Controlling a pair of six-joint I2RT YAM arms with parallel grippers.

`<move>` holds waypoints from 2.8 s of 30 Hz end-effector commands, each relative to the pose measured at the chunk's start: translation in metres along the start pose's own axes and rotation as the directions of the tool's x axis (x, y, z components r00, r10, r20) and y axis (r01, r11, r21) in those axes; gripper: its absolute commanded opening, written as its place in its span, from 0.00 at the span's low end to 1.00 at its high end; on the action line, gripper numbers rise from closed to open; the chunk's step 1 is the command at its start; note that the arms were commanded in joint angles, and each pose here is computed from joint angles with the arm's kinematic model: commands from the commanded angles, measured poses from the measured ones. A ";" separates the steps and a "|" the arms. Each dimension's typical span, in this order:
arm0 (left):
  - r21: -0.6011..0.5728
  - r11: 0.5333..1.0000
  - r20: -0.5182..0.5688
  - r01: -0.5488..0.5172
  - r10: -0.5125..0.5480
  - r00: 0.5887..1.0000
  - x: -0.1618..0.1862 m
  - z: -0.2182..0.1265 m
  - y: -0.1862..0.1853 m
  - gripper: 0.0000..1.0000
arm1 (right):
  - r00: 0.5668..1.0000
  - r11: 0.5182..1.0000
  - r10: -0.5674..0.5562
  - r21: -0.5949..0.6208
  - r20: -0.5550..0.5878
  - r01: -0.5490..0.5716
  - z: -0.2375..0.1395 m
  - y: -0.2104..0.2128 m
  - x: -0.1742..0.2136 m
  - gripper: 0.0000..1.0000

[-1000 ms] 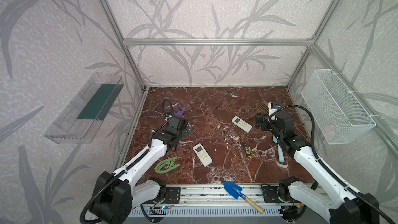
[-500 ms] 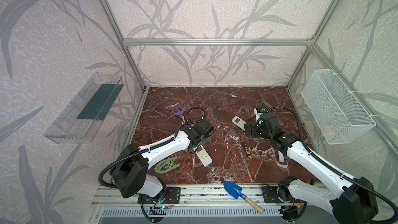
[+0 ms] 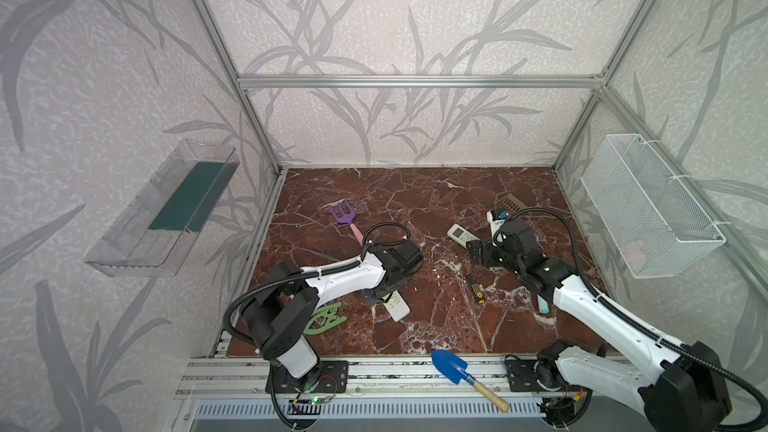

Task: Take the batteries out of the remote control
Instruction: 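Reach the left gripper down and grasp the nearer white remote control, then lift the remote with the left gripper toward the center while the right gripper approaches it, then grasp the remote's far end with the right gripper beside the left gripper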

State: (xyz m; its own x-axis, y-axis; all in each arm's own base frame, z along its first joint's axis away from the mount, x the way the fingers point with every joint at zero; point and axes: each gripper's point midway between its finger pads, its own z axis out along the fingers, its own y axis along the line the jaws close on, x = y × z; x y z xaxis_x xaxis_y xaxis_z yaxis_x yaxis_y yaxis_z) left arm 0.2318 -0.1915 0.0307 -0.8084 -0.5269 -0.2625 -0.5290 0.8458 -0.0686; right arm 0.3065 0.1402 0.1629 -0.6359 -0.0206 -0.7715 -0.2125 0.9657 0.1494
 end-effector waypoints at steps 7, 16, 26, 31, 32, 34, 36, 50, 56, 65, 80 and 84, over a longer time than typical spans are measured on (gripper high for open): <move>-0.037 0.999 -0.053 0.031 -0.033 0.998 0.011 0.009 -0.003 0.85 | 0.999 0.999 0.001 -0.034 0.049 0.000 -0.006 0.006 -0.008 0.99; -0.017 0.999 -0.051 0.031 -0.032 0.998 0.011 0.009 -0.006 0.58 | 0.999 0.999 -0.009 -0.042 0.051 0.011 -0.003 0.008 -0.010 0.99; 0.112 0.993 -0.019 0.037 -0.035 0.999 -0.002 0.003 -0.033 0.44 | 1.000 0.980 -0.014 -0.197 -0.004 0.013 0.003 0.038 -0.008 0.99; 0.317 0.948 0.092 0.020 -0.052 0.994 -0.032 -0.021 -0.068 0.44 | 0.998 0.918 -0.060 -0.392 -0.004 0.054 -0.004 0.073 -0.008 0.99; 0.362 0.932 0.109 0.013 -0.056 0.992 -0.037 -0.027 -0.076 0.44 | 0.999 0.913 -0.052 -0.404 0.006 0.050 -0.004 0.075 -0.010 0.99; 0.461 0.887 0.153 -0.011 -0.067 0.986 -0.047 -0.039 -0.093 0.43 | 0.998 0.903 -0.015 -0.428 0.060 0.039 -0.007 0.078 -0.015 0.99; 0.559 0.829 0.200 -0.031 -0.098 0.975 -0.058 -0.053 -0.108 0.42 | 0.991 0.868 -0.008 -0.490 0.135 0.074 -0.015 0.086 -0.018 0.99; 0.824 0.546 0.295 -0.154 -0.180 0.938 -0.099 -0.130 -0.143 0.42 | 0.996 0.756 -0.050 -0.649 0.070 0.084 -0.022 0.122 -0.029 0.77; 0.903 0.397 0.249 -0.162 -0.178 0.952 -0.097 -0.145 -0.162 0.42 | 0.993 0.779 -0.107 -0.615 0.059 0.120 -0.010 0.131 -0.030 0.67; 0.937 0.322 0.207 -0.137 -0.194 0.959 -0.096 -0.145 -0.172 0.42 | 0.981 0.825 -0.155 -0.531 0.116 0.193 0.000 0.137 -0.042 0.65; 0.927 0.340 0.233 -0.161 -0.183 0.955 -0.097 -0.149 -0.169 0.44 | 0.966 0.847 -0.220 -0.464 0.135 0.258 0.019 0.138 -0.060 0.51; 0.930 0.328 0.233 -0.164 -0.183 0.955 -0.097 -0.151 -0.170 0.44 | 0.966 0.839 -0.225 -0.479 0.125 0.257 0.024 0.143 -0.059 0.48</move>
State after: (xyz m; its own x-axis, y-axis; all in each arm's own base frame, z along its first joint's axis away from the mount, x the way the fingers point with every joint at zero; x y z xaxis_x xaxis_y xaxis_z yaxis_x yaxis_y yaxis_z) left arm 0.3609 -0.2964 0.1913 -0.6349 -0.6263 -0.4524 0.1471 0.4769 -0.8665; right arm 0.3315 0.2776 0.2080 -0.4892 -0.1921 -0.8507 -0.6706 0.7066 0.2261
